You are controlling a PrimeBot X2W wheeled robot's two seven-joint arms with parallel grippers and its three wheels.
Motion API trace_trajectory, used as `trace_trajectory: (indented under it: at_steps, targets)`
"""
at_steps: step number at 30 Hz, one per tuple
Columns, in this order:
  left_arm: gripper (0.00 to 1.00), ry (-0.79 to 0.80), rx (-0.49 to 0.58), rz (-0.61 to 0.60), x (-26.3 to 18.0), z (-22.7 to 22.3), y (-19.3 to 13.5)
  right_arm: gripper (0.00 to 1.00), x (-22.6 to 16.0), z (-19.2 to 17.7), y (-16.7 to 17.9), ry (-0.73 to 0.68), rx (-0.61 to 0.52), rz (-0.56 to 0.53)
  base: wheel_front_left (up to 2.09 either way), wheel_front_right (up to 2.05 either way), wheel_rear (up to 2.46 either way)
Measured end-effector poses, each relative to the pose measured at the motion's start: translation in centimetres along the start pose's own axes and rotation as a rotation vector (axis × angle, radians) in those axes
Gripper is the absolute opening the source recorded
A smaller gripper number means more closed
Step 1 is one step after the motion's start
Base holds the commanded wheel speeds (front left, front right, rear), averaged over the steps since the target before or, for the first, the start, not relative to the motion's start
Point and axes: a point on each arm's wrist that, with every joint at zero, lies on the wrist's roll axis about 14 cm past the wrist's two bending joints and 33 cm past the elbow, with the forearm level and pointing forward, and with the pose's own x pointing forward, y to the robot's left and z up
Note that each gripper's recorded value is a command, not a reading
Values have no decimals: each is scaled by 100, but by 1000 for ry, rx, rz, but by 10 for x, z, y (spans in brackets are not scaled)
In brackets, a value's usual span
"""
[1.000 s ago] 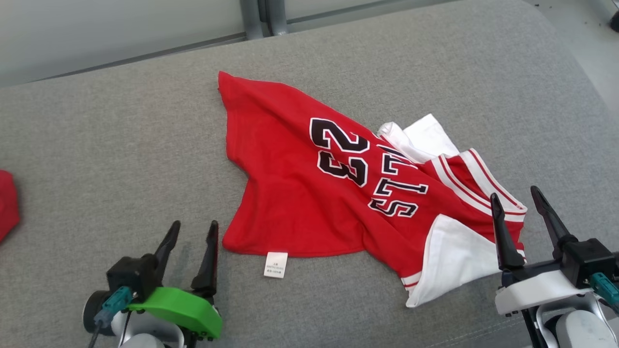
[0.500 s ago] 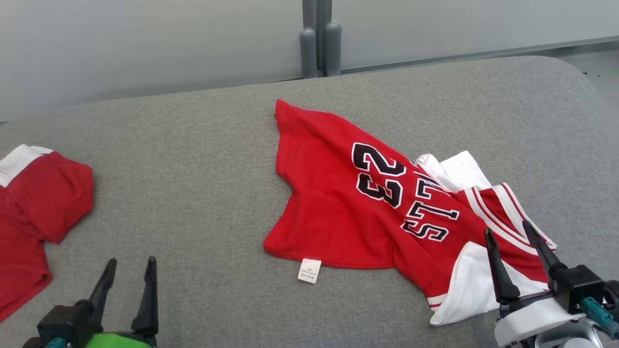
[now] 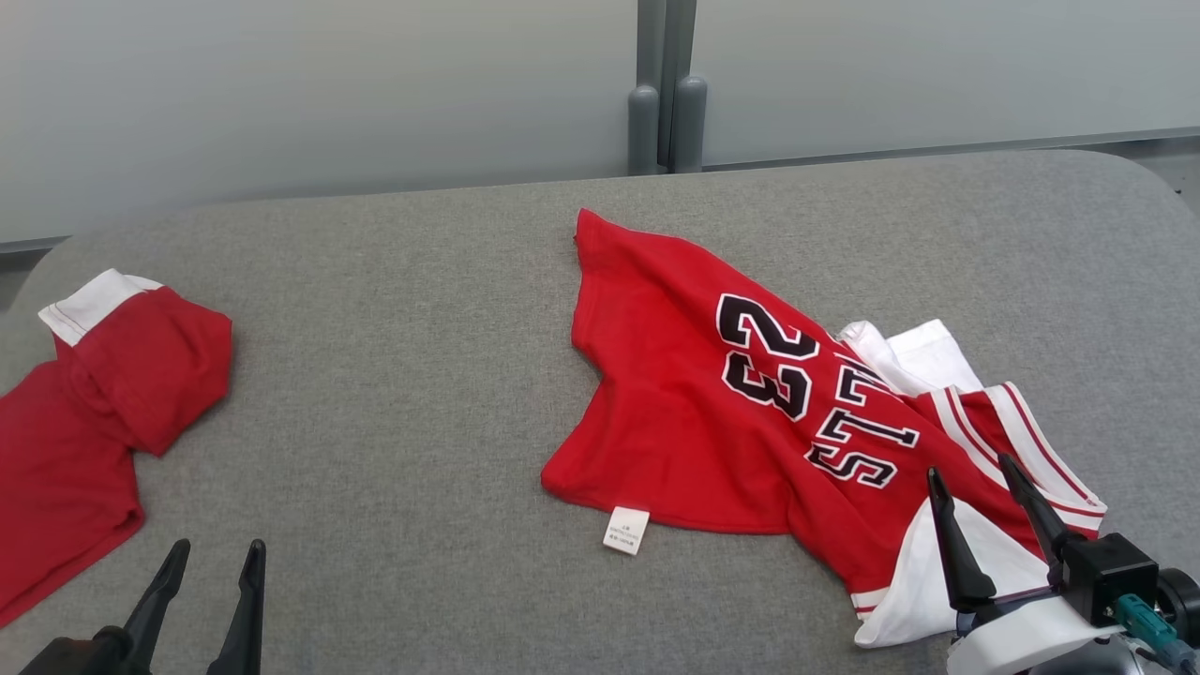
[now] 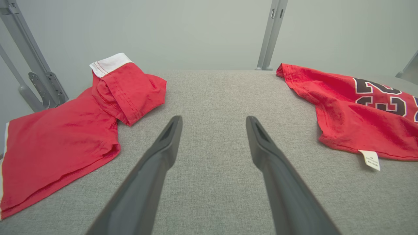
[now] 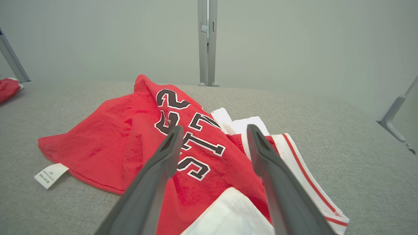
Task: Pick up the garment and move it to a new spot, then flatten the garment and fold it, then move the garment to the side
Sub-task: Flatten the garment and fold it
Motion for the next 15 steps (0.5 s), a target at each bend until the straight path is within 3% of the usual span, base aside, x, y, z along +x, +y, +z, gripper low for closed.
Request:
trace_trajectory:
  at_steps: [15]
  targets:
    - [100, -14, -27, 4, 3, -4, -1, 100, -14, 1, -18, 0, 3, -69, 0, 0, 0]
